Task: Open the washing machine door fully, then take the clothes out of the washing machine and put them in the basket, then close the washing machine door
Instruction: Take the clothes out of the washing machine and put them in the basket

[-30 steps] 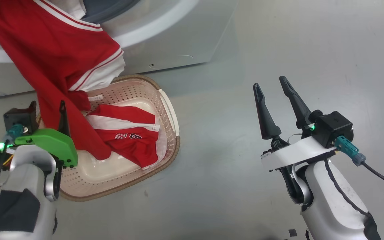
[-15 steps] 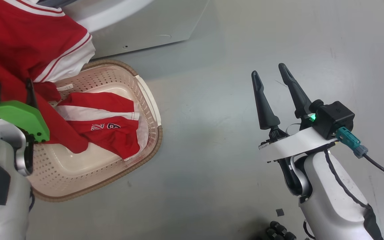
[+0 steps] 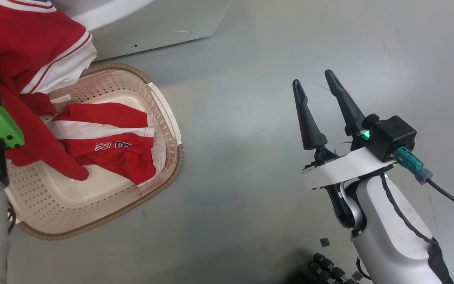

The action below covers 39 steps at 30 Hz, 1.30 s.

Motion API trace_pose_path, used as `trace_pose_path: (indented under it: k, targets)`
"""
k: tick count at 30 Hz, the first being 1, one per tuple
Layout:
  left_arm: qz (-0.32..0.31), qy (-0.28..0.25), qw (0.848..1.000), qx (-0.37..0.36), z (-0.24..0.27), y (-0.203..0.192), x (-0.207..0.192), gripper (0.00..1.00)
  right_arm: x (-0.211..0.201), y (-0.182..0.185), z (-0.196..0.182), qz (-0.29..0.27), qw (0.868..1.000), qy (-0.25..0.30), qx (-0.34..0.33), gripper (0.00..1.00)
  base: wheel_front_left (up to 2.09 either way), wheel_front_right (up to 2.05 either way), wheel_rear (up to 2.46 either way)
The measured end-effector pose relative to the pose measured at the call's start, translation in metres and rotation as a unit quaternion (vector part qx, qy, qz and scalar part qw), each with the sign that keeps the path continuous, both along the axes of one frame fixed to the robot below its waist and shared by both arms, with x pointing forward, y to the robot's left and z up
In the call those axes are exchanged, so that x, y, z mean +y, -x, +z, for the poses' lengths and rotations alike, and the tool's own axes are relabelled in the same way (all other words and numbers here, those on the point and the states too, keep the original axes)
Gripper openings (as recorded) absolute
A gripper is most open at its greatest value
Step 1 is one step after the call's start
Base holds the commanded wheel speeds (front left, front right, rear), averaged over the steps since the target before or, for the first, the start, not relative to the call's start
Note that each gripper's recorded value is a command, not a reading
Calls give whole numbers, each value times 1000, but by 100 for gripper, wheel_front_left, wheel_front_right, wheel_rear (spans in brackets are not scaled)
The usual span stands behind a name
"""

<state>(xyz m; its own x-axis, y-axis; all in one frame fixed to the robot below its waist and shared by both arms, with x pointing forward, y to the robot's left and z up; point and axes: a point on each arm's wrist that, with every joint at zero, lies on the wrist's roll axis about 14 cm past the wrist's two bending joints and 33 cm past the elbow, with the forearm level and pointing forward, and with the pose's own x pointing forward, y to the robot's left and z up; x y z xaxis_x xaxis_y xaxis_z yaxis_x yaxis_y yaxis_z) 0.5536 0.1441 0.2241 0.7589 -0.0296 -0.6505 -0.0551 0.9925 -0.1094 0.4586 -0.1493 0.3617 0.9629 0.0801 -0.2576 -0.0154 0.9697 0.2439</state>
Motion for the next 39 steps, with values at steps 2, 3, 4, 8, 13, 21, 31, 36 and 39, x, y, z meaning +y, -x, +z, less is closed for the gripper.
trace_pose_path:
  k: [2, 3, 4, 8, 13, 21, 31, 36, 39]
  targets:
    - [0, 0, 1000, 1, -1, -1, -1, 100, 0, 0, -1, 0, 1000, 0, 1, 100, 0, 0, 0]
    - [1, 0, 1000, -1, -1, -2, -1, 100, 0, 0, -1, 0, 1000, 1, 1, 100, 0, 0, 0]
    - [1, 0, 1000, -2, -1, -3, -1, 100, 0, 0, -1, 0, 1000, 0, 1, 100, 0, 0, 0]
    - [3, -1, 1000, -11, 0, -7, -1, 39, 1, -1, -2, 1, 1000, 0, 2, 100, 0, 0, 0]
    - [5, -2, 1000, -18, 2, -9, -1, 0, 2, -5, 0, 4, 1000, 0, -4, 100, 0, 0, 0]
    - [8, 9, 999, -51, 14, -5, -9, 0, 5, -7, 5, 5, 1000, -1, -10, 100, 0, 0, 0]
    - [-4, 33, 995, -99, 41, 16, -22, 0, 13, -9, 19, 17, 999, 2, -27, 100, 0, 0, 0]
    - [-13, 46, 991, -124, 64, 24, -33, 0, 19, -8, 28, 29, 999, 8, -38, 100, 0, 0, 0]
    - [-16, 53, 988, -142, 80, 27, -37, 0, 22, -3, 32, 33, 999, 7, -39, 100, 0, 0, 0]
